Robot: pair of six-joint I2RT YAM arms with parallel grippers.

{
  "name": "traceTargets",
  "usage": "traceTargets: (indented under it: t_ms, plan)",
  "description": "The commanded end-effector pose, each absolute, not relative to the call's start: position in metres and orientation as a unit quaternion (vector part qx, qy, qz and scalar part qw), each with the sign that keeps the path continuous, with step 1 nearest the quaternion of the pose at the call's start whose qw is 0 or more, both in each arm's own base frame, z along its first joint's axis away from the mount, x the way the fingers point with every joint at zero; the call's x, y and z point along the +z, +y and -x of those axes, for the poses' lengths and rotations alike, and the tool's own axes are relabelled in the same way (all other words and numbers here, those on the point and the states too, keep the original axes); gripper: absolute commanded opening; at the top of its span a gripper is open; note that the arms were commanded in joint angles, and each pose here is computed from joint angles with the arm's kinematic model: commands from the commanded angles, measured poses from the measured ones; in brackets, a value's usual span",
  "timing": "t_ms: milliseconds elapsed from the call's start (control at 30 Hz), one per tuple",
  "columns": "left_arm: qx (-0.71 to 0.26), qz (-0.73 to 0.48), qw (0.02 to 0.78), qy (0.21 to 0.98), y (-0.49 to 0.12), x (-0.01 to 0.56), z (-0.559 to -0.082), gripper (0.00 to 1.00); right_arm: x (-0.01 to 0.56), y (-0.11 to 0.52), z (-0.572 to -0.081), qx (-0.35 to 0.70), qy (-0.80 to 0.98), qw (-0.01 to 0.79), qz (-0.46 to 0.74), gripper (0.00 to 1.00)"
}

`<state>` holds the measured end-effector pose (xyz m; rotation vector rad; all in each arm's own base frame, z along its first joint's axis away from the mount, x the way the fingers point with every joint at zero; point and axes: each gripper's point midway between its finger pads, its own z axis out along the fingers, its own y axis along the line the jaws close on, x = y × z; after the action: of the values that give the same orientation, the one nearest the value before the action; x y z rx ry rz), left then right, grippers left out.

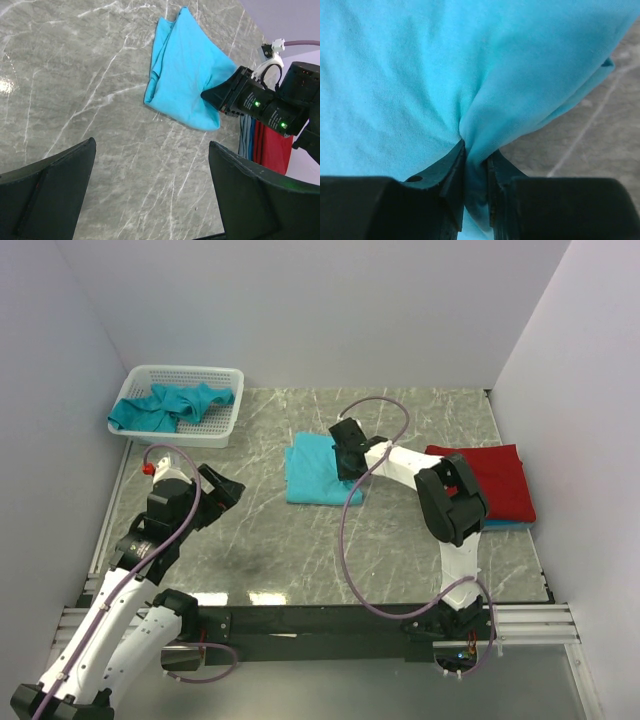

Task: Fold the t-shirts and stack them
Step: Neatly place the folded tshirt to the corner

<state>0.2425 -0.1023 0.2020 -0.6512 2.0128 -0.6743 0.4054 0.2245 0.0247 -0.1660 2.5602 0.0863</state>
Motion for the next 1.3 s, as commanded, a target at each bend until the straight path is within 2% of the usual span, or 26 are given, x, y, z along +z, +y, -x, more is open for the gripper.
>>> traceTargets:
  t_ms: [0,300,467,633,800,900,1267]
  plan:
    - [-0.279,0.259,0.454,0.806,-0.104,0.206,-0.246,0.99,0.032,0.187,-0.39,-0.059,0.956,0.274,0.082,0.1]
    - [-0.292,0.248,0.456,0.804,-0.11,0.208,-0.251,0.99,0.071,0.12,-0.365,-0.189,0.929,0.296,0.118,0.06]
    - [-0.296,0.241,0.457,0.804,-0.114,0.21,-0.254,0.99,0.087,0.091,-0.35,-0.248,0.912,0.281,0.166,0.06]
    - [-0.298,0.237,0.461,0.802,-0.115,0.212,-0.257,0.99,0.105,0.064,-0.339,-0.299,0.898,0.278,0.164,0.06]
    - [-0.301,0.234,0.46,0.802,-0.117,0.209,-0.259,1.0,0.127,0.048,-0.333,-0.312,0.894,0.296,0.123,0.05]
    - [-0.303,0.231,0.459,0.803,-0.119,0.207,-0.26,0.99,0.143,0.045,-0.332,-0.307,0.891,0.318,0.107,0.0]
    - [-0.302,0.227,0.446,0.811,-0.123,0.198,-0.262,0.99,0.179,0.023,-0.318,-0.295,0.893,0.332,0.072,0.0]
